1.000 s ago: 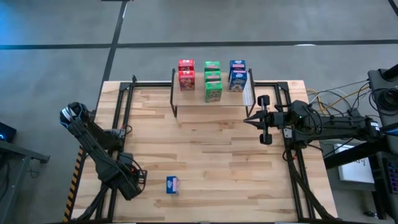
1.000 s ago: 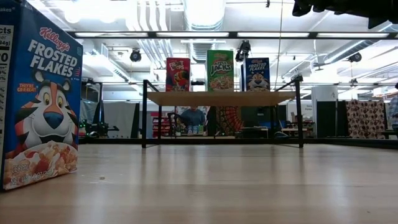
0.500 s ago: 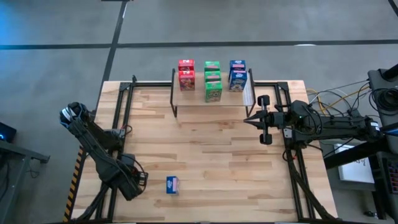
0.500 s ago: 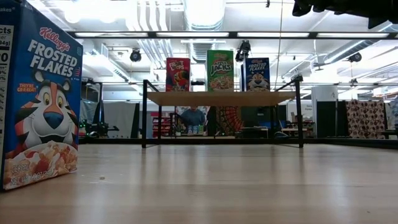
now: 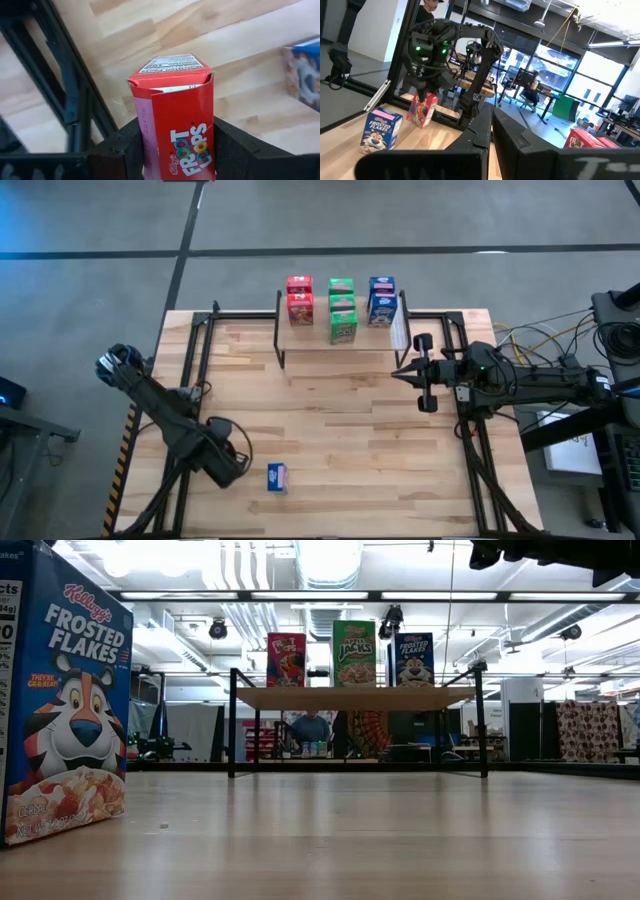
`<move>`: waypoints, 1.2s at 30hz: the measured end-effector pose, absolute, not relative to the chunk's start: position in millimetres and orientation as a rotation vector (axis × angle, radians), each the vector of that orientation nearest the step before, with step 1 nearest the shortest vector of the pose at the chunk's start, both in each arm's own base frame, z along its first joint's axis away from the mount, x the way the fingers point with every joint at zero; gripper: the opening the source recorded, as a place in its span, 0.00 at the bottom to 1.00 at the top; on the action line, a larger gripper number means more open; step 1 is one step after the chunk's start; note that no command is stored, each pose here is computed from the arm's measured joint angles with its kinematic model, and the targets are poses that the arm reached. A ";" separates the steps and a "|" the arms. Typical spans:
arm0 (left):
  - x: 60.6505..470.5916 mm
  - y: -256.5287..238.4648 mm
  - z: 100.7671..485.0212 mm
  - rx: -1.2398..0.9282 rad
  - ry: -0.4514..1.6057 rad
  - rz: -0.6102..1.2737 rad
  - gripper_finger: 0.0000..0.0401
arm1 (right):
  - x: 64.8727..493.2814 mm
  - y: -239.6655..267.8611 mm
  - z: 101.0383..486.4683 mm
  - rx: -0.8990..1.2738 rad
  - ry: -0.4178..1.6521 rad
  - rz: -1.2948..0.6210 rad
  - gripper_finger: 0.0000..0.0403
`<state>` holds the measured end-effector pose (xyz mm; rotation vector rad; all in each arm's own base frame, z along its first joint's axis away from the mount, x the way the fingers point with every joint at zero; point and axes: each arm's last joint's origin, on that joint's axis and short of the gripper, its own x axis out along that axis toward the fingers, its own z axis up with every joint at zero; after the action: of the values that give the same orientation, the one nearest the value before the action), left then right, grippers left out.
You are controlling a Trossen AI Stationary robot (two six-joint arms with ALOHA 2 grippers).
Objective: Stack cereal on shelf
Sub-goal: Put the red cereal box on the shelf
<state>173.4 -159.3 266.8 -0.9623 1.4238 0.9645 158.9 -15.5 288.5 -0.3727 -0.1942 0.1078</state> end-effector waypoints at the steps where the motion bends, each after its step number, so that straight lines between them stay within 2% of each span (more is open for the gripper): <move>1: 175.1 -156.8 272.7 -0.950 1.429 0.956 0.42 | 158.9 -15.5 288.5 -0.369 -0.194 0.108 0.02; 5: 181.9 -147.1 298.8 -0.907 1.400 0.915 0.42 | 158.9 -15.6 288.3 -0.354 -0.191 0.109 0.02; 9: 190.8 -138.9 323.7 -0.830 1.262 0.827 0.42 | 159.0 -15.5 287.8 -0.336 -0.185 0.112 0.02; 18: 210.8 -112.1 368.6 -0.486 1.005 0.636 0.42 | 159.3 -15.6 285.6 -0.286 -0.159 0.119 0.02; 29: 247.7 -59.1 390.7 0.164 0.884 0.510 0.42 | 159.5 -15.6 284.5 -0.236 -0.145 0.125 0.02; 33: 264.8 -32.5 397.4 0.275 0.839 0.494 0.41 | 159.5 -15.6 284.0 -0.230 -0.140 0.125 0.02; 36: 271.8 -9.4 399.9 0.281 0.840 0.468 0.38 | 159.6 -15.6 283.7 -0.228 -0.137 0.126 0.02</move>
<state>271.8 -9.4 399.9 0.2806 0.8398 0.4681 159.6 -15.6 283.7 -0.2280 -0.1368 0.1259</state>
